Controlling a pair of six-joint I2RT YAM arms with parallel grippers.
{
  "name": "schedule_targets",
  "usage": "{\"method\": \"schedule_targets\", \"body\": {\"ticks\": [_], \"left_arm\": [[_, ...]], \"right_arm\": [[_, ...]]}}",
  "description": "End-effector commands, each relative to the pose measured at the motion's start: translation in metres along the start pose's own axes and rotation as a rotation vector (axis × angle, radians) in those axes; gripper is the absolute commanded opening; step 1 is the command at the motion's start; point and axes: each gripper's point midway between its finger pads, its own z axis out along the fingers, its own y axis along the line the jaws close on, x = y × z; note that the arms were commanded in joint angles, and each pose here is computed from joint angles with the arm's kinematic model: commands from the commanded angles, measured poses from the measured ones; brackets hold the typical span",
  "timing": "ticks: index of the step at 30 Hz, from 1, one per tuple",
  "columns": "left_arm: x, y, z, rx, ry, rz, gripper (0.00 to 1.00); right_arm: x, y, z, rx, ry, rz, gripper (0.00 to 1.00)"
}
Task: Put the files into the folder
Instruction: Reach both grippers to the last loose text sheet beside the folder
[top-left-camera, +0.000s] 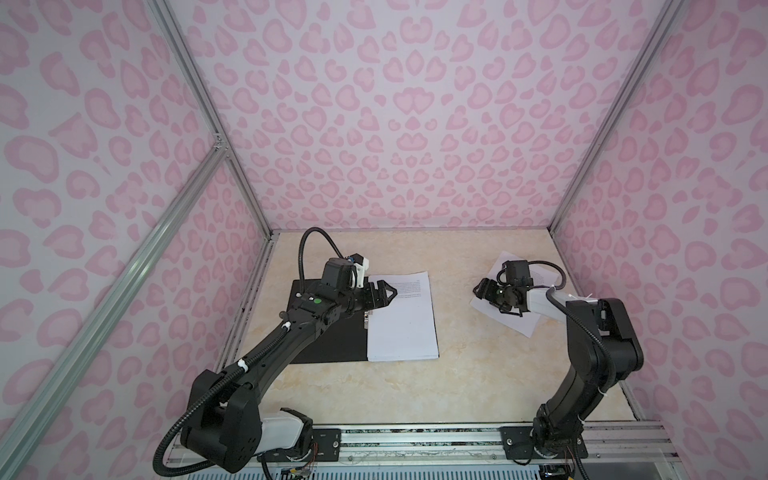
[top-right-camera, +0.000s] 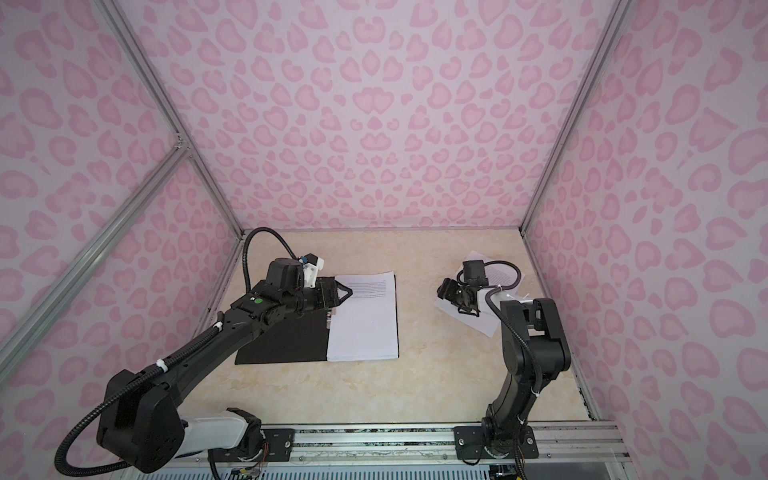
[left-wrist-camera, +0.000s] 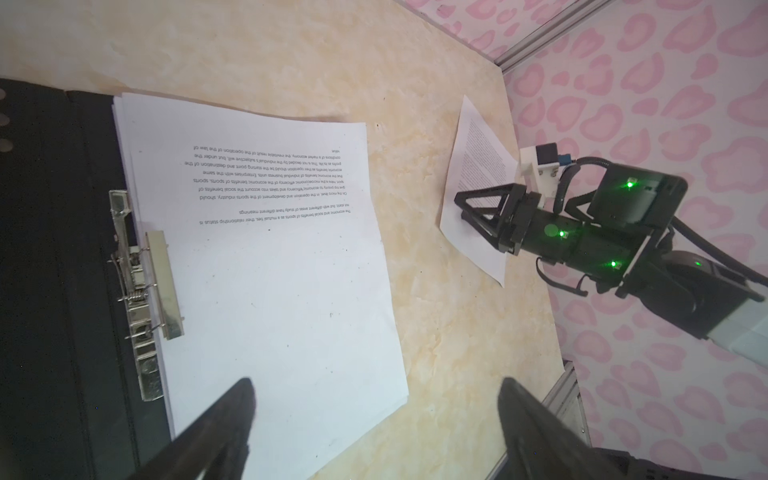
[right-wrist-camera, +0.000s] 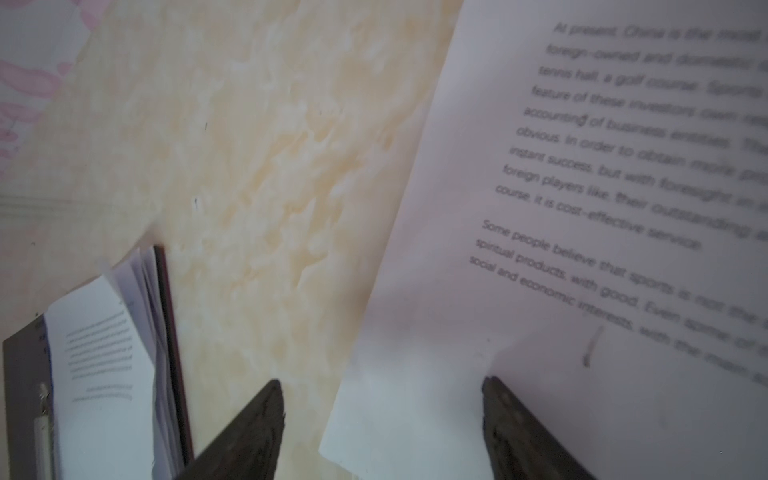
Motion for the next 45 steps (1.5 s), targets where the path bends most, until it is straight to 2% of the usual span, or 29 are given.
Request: {"method": "schedule_targets", "body": {"ticks": [1, 4, 6, 9, 12, 14, 19, 25, 29, 32, 39, 45], "left_arm": [[-0.003, -0.010, 0.006, 0.019, 0.011, 0.033, 0.92], [0.003, -0.025, 0.019, 0.038, 0.045, 0.061, 0.92], [0.011, -0.037, 0.031, 0.050, 0.076, 0.081, 0.92], [0.032, -0.064, 0.055, 0.086, 0.133, 0.109, 0.92], [0.055, -0.088, 0.084, 0.101, 0.195, 0.147, 0.91], [0.068, -0.103, 0.106, 0.103, 0.227, 0.171, 0.91], [0.104, -0.144, 0.164, 0.141, 0.341, 0.225, 0.89], [0.146, -0.161, 0.226, 0.153, 0.461, 0.242, 0.89], [0.165, -0.152, 0.249, 0.141, 0.521, 0.231, 0.89], [0.169, -0.136, 0.255, 0.090, 0.534, 0.244, 0.89], [0.166, -0.074, 0.242, -0.108, 0.560, 0.273, 0.89], [0.169, -0.042, 0.224, -0.166, 0.570, 0.251, 0.88]], "right_arm": [[0.060, -0.002, -0.016, -0.023, 0.125, 0.082, 0.76], [0.092, 0.004, -0.043, -0.038, 0.119, 0.068, 0.78], [0.089, 0.011, -0.059, -0.062, 0.081, 0.052, 0.79], [0.050, 0.017, -0.082, -0.028, -0.047, 0.003, 0.82], [-0.009, 0.002, -0.098, 0.027, -0.202, 0.036, 0.83], [-0.049, -0.023, -0.099, 0.101, -0.279, 0.068, 0.83], [-0.108, -0.067, -0.078, 0.165, -0.285, 0.155, 0.82], [-0.133, -0.097, -0.054, 0.193, -0.300, 0.232, 0.82], [-0.135, -0.110, -0.036, 0.189, -0.274, 0.253, 0.82], [-0.134, -0.114, -0.027, 0.186, -0.253, 0.258, 0.82], [-0.145, -0.123, -0.016, 0.225, -0.238, 0.246, 0.82], [-0.141, -0.129, -0.001, 0.213, -0.185, 0.256, 0.81]]}}
